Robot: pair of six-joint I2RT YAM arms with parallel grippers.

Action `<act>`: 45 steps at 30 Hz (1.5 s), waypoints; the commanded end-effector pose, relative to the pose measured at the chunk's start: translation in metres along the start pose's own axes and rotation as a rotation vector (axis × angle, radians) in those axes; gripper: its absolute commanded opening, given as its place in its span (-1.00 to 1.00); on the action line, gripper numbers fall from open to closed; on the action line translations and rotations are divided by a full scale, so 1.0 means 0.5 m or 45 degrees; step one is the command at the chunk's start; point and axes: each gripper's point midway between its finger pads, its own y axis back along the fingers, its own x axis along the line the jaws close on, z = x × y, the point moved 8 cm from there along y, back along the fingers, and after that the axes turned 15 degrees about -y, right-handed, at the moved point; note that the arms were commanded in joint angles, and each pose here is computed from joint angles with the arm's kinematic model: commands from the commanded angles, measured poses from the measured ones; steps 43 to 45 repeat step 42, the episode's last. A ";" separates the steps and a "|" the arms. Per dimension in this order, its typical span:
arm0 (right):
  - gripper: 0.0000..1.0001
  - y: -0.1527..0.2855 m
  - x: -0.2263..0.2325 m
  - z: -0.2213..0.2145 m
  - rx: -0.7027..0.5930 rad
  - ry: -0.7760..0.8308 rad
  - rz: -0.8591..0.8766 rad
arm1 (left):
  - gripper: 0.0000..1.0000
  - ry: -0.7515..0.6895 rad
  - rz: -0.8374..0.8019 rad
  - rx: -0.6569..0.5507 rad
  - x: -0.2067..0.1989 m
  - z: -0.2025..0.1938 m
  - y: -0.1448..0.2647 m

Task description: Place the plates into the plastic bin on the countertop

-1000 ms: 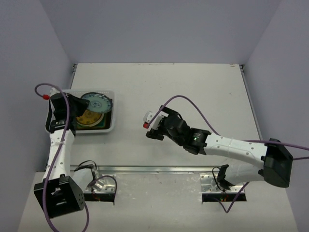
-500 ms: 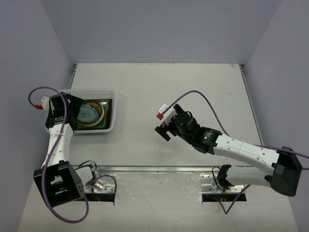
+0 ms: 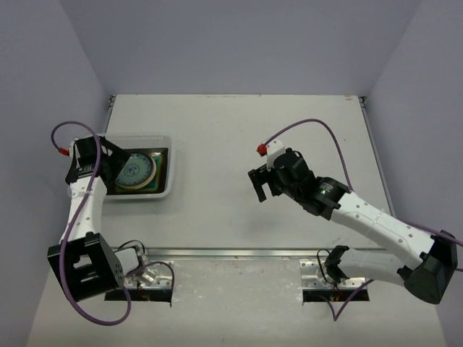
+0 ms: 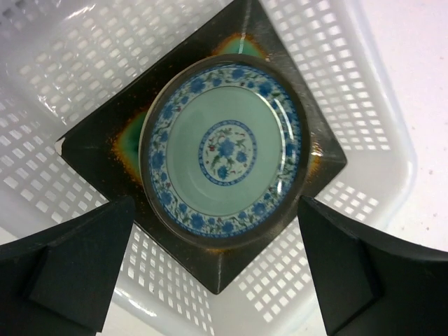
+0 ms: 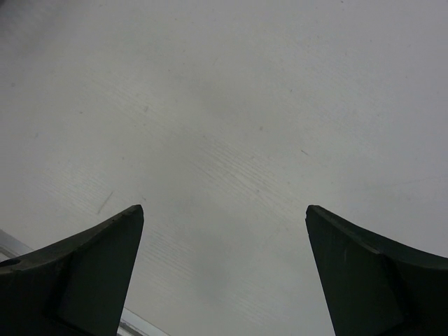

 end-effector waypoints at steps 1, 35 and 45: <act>0.98 0.050 -0.017 0.047 -0.058 -0.133 -0.089 | 1.00 -0.164 -0.125 -0.154 -0.024 0.054 0.077; 0.98 0.358 -0.199 -0.019 -0.408 -0.230 -0.459 | 1.00 -0.569 -0.388 -0.887 0.030 -0.035 0.388; 0.98 0.340 -0.198 -0.021 -0.422 -0.247 -0.480 | 1.00 -0.547 -0.381 -0.866 0.020 -0.040 0.374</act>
